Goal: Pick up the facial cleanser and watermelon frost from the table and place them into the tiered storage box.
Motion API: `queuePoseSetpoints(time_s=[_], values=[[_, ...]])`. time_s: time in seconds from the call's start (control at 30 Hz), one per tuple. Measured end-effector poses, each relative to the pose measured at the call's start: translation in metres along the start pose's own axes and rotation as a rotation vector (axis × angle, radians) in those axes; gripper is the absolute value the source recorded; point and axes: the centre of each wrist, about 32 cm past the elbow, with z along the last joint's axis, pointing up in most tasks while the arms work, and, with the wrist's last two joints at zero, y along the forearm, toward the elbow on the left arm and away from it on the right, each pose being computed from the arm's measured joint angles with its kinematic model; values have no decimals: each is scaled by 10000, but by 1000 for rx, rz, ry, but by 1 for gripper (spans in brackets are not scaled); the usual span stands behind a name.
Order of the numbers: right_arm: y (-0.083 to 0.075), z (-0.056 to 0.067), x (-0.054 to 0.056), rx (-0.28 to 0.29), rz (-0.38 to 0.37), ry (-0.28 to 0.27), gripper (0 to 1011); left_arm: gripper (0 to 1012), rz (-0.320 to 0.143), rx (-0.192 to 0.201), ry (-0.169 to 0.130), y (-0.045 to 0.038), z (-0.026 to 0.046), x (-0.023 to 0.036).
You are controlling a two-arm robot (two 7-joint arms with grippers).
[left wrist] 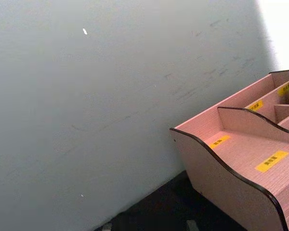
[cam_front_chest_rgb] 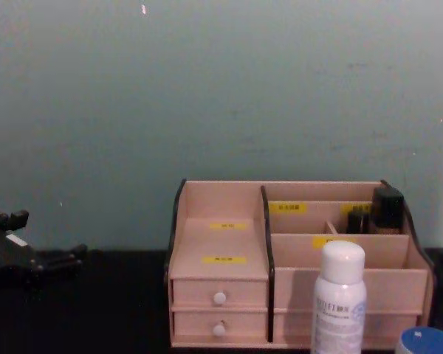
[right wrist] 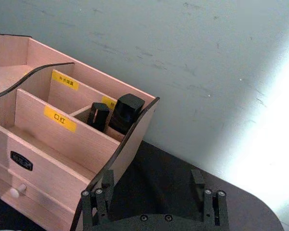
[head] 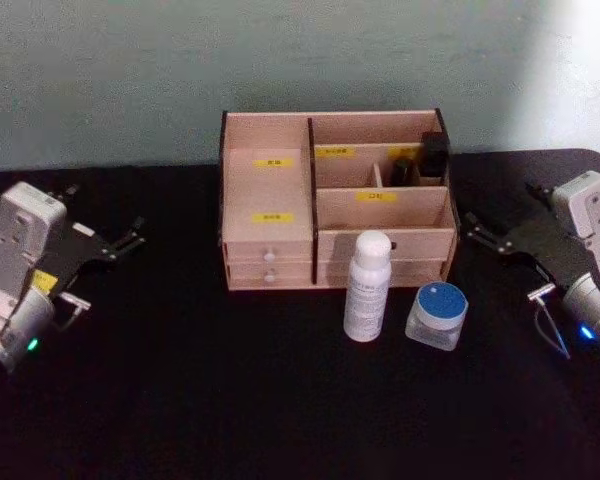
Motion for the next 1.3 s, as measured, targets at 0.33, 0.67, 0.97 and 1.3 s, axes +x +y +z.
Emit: queuePoseSetpoints(time_s=[0.33,0.67,0.97,1.3], values=[[0,0,0,0,0,0,1000,1001,0,0,0,0,0,0],[-31,5,71,6,10,11,1000,1001,0,0,0,0,0,0],[-247,74,200,22,63,32,1002,1001,0,0,0,0,0,0],[-532,151,157,64,201,56,1000,1001,0,0,0,0,0,0]])
